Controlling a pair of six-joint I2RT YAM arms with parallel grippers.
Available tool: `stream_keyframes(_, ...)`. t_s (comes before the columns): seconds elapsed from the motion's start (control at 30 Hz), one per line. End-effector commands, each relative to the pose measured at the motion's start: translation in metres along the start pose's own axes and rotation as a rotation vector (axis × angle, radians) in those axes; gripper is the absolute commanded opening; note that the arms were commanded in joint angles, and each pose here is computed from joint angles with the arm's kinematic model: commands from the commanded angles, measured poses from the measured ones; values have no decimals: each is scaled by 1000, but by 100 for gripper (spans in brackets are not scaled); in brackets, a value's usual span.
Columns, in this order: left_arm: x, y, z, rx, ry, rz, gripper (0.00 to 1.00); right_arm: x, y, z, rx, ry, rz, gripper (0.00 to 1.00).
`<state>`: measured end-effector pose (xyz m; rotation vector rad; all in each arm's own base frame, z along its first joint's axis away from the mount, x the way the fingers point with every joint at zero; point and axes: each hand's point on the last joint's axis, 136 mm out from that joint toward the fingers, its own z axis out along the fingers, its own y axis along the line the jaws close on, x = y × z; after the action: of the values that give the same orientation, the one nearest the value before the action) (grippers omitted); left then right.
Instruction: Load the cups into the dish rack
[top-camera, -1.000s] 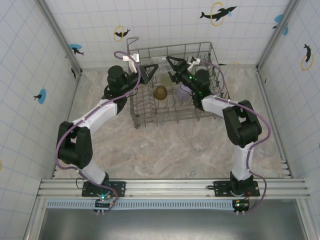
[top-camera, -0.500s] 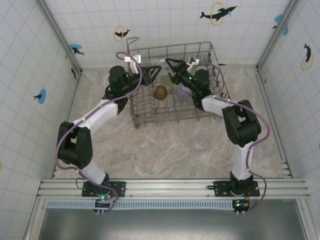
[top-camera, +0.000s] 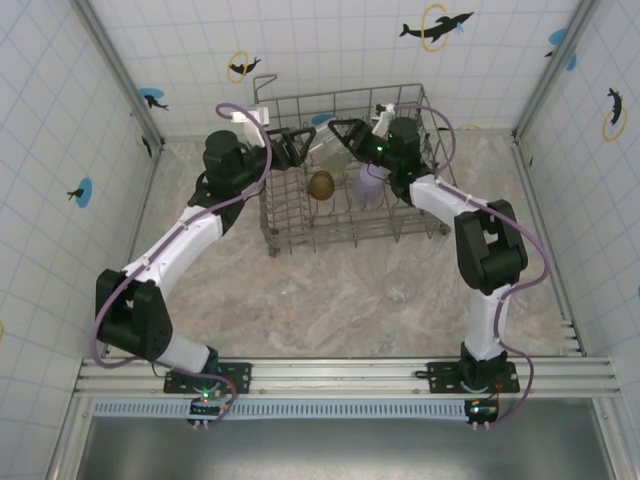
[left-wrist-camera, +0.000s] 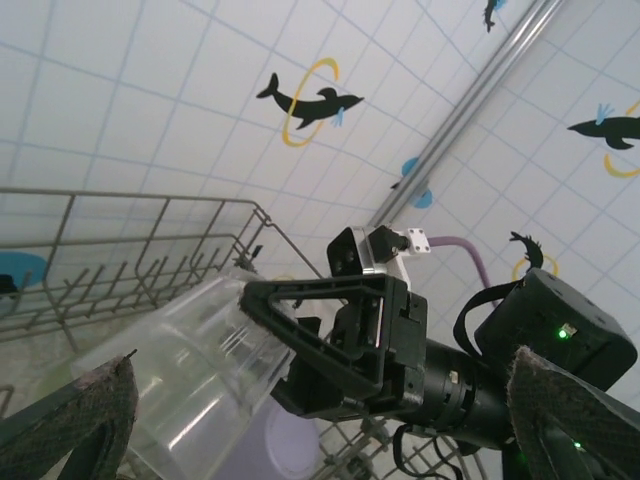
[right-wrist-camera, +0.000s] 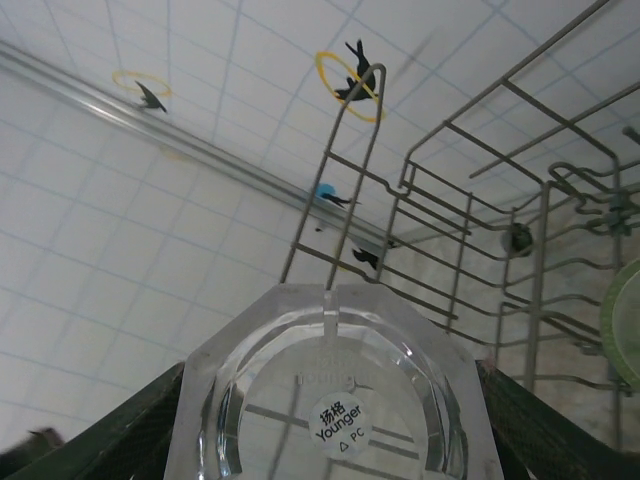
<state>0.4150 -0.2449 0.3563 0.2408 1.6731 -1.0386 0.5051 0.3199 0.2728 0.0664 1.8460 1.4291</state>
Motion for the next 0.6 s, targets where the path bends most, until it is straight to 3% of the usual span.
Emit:
stream_keyframes(0.0,-4,9,-14,-111,-10,59,97,2,47,-7,17,49,-333,46)
stream_keyframes(0.23,-15,24,-29,-251,-19,111,97,44,52,-7,32,151,-561,48)
stream_keyframes(0.57,-22,28,-43,-301,-32,125,97,88,49,-9,49,232,-754,50)
